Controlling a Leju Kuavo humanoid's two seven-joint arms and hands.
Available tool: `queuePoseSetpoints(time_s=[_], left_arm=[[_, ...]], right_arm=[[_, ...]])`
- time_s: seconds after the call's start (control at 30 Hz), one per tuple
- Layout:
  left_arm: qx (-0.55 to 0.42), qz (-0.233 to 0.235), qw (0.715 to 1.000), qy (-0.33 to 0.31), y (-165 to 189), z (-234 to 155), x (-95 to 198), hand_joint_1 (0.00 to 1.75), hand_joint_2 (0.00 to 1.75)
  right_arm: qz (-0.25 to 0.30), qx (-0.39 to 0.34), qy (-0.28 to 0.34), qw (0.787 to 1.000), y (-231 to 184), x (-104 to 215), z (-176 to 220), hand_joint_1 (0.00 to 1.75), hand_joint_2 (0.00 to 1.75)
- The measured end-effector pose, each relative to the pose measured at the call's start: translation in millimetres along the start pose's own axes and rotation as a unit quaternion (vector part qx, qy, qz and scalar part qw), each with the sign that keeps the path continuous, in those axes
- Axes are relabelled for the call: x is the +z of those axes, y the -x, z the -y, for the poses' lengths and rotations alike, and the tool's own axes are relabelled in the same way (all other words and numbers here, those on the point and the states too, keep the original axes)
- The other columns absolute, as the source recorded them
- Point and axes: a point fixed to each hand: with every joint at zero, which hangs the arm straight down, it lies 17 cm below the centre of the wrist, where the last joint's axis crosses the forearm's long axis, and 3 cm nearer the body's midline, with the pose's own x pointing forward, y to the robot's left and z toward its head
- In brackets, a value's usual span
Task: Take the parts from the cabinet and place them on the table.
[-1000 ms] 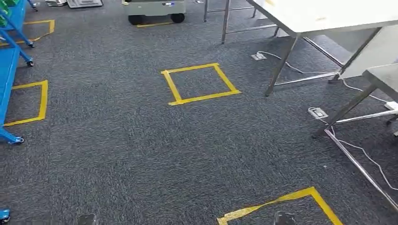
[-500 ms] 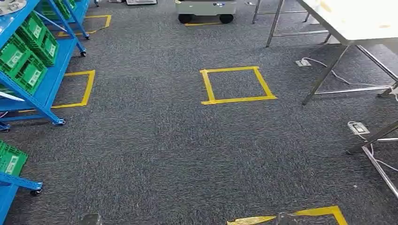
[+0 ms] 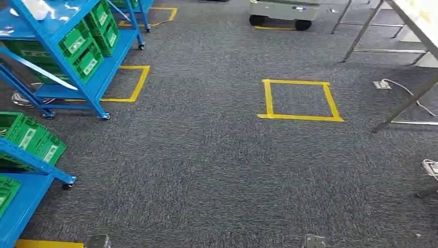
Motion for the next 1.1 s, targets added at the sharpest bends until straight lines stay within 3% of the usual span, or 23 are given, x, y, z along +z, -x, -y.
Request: queuePoseSetpoints(time_s=[1.1], left_arm=[[-0.002,0.005,1.000,0.000,-3.1,-0.7,-1.1,0.00,0.00]], right_arm=[[-0.004,0.008,0.012,1.000,2.6,2.5,1.6,0.00,0.00]])
